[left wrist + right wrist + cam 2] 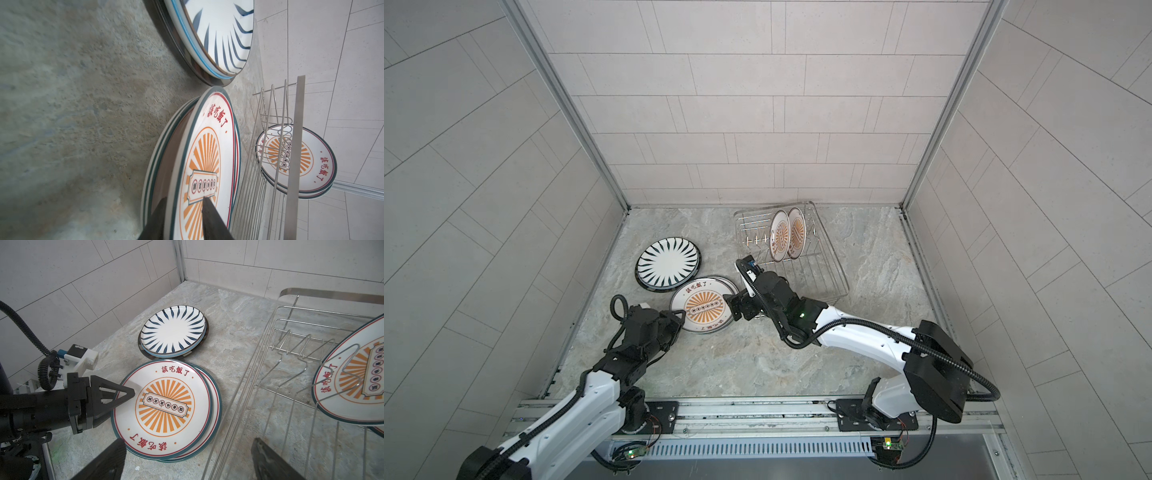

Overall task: Unload the plates from the dish rack
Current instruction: 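Open the left gripper, leaving the sunburst plate flat on the stack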

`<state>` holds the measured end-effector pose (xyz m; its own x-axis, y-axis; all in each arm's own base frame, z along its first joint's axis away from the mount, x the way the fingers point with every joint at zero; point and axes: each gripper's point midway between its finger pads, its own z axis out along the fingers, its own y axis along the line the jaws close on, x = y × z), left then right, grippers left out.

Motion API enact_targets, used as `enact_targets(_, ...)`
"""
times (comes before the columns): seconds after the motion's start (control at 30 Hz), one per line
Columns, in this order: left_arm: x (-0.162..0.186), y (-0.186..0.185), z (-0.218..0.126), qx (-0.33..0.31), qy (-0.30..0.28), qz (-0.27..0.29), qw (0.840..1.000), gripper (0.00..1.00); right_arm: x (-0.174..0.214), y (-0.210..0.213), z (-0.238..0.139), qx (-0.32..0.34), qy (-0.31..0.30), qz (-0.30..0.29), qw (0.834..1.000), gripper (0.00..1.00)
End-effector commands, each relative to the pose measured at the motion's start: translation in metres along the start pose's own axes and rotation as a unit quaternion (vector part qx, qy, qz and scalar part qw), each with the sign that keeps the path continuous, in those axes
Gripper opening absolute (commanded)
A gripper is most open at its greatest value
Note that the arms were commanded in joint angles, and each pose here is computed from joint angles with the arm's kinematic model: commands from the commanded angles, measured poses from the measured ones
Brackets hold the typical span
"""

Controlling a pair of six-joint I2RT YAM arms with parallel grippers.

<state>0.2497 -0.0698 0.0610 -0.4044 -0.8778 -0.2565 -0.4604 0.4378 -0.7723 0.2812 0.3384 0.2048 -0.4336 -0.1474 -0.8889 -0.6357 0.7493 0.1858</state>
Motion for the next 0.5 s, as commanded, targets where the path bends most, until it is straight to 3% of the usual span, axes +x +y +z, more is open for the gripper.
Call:
enact_targets(0.0,-0.0126,-0.0062,-0.0038,-0.001,-0.029,0.005,1.0,0.34,-0.0017,-0.0008,-0.0033,0.006,-0.006,0.002,1.0,0.96)
enact_targets(0.47,-0.0107,0.0032,0.0012,-0.02,-0.027,0.015,0.999,0.41,-0.0004,-0.0009,-0.002,0.006,-0.005,0.002,1.0,0.96)
